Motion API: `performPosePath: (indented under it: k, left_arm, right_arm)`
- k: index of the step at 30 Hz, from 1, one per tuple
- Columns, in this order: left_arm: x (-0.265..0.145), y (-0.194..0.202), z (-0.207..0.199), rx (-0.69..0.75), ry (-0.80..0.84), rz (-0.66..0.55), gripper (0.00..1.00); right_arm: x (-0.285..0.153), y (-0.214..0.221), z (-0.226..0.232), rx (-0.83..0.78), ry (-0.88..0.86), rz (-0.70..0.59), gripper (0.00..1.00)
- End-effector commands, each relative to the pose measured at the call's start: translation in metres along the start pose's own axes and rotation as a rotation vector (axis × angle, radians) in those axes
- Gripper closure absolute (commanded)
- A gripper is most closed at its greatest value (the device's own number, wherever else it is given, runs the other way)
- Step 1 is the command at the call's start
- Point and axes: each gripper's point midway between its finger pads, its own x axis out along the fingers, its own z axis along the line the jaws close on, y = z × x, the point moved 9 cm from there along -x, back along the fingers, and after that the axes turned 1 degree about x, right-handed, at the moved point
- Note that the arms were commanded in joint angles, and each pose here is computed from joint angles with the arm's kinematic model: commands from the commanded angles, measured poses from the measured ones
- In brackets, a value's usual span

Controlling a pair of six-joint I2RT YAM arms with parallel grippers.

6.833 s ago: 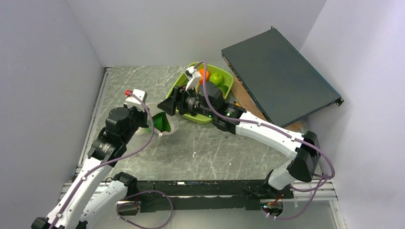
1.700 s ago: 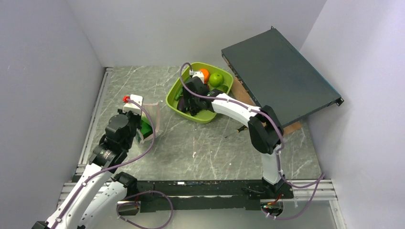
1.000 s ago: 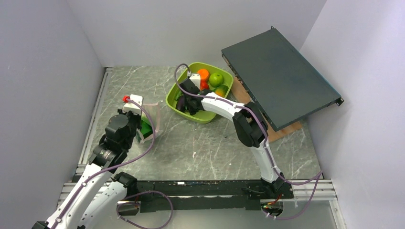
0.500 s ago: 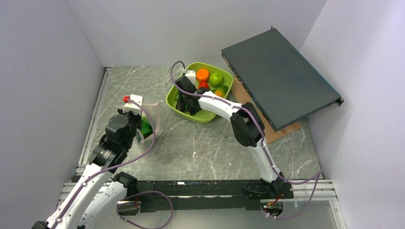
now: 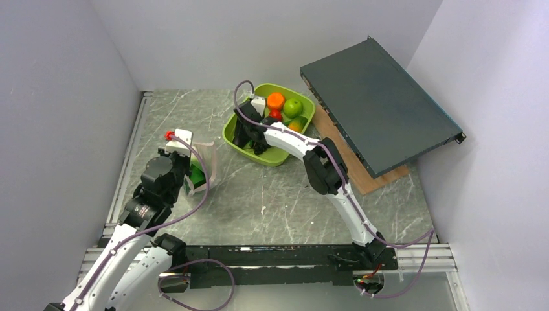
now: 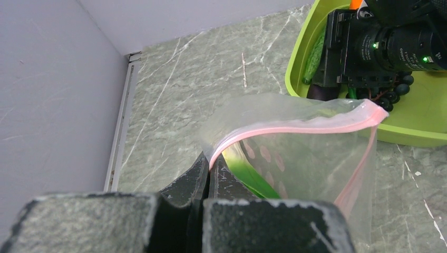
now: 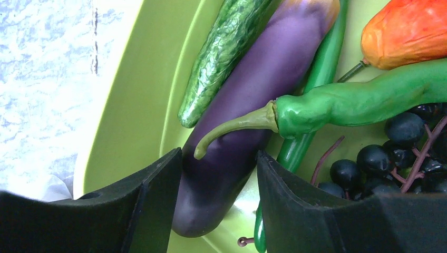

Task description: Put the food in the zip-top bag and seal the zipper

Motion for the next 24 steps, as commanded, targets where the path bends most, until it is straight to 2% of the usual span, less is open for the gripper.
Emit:
performPosePath:
  k: [1, 5, 11, 15, 18, 19, 24]
  left_arm:
    - [-0.001, -0.015, 0.004, -0.035, -0.017, -0.062, 1.00]
    - [0.000, -0.017, 0.002, -0.032, 0.001, -0.059, 1.00]
    - [0.000, -0.013, 0.003, -0.028, -0.014, -0.055, 1.00]
    - [0.000, -0.014, 0.003, -0.028, -0.011, -0.044, 1.00]
    - [0.001, -0.012, 0.003, -0.025, -0.018, -0.044, 1.00]
    - [0.001, -0.013, 0.003, -0.026, -0.018, -0.047, 1.00]
    - [0.002, -0.014, 0.001, -0.024, 0.003, -0.040, 1.00]
  right_arm:
    - [0.016, 0.029, -0.026, -0.035, 0.122, 0.085, 0.44]
    - [0.015, 0.027, -0.022, -0.032, 0.101, 0.128, 0.43]
    - [0.012, 0.029, -0.012, 0.022, 0.020, 0.152, 0.33]
    - [0.018, 0.034, -0.016, 0.009, 0.041, 0.154, 0.34]
    - [0.005, 0.027, -0.017, 0.002, 0.014, 0.126, 0.42]
    - [-0.004, 0.019, -0.015, 0.001, -0.002, 0.109, 0.48]
    - [-0.066, -0.034, -0.003, -0.023, -0.072, -0.010, 0.65]
